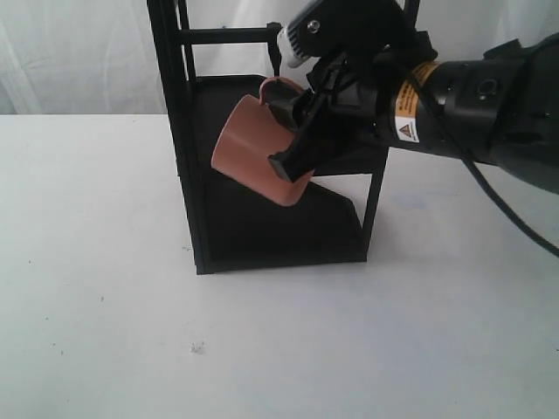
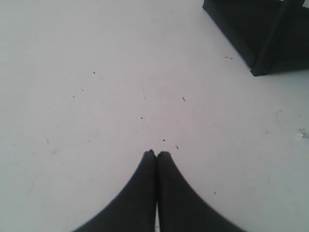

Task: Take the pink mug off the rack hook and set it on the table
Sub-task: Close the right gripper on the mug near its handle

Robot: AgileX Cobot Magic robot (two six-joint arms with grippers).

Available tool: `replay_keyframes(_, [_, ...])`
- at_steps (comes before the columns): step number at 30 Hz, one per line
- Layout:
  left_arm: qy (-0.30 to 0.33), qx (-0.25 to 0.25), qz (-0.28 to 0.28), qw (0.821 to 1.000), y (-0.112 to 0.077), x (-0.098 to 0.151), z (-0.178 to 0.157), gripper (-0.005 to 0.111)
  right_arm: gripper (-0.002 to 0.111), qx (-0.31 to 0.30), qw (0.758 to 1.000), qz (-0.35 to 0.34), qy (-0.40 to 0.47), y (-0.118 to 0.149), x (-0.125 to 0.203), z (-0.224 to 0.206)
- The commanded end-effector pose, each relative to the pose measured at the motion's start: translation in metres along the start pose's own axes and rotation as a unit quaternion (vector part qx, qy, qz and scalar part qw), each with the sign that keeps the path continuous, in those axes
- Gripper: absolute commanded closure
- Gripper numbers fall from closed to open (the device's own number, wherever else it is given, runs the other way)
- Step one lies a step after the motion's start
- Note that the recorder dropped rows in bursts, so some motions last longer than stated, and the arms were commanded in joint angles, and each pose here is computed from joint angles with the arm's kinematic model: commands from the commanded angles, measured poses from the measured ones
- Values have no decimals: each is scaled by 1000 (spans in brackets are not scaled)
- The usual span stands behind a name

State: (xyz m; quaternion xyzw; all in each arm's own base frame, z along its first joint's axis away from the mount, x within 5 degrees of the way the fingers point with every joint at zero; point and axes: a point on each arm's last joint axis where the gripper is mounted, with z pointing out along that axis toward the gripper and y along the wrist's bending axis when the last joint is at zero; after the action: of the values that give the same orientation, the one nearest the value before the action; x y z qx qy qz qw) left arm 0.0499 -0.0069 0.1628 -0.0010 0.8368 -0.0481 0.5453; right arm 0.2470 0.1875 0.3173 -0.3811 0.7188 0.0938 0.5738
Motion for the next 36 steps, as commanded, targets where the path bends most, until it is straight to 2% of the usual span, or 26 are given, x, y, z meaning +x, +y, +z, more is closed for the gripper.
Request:
replay_keyframes(1, [-2, 3, -3, 1000, 0, 0, 0, 107, 59, 6, 1000, -7, -6, -4, -4, 1])
replay_keyframes(9, [-2, 3, -3, 1000, 0, 0, 0, 107, 59, 30, 999, -1, 20, -16, 3, 0])
replay_keyframes(17, [-2, 3, -3, 1000, 0, 0, 0, 107, 59, 10, 1000, 0, -22, -12, -4, 3])
replay_keyframes(30, [-2, 3, -3, 1000, 0, 0, 0, 107, 60, 7, 1000, -14, -13, -11, 1, 9])
replay_keyframes(36, [-2, 3, -3, 1000, 0, 0, 0, 107, 65, 7, 1000, -15, -11, -11, 1, 9])
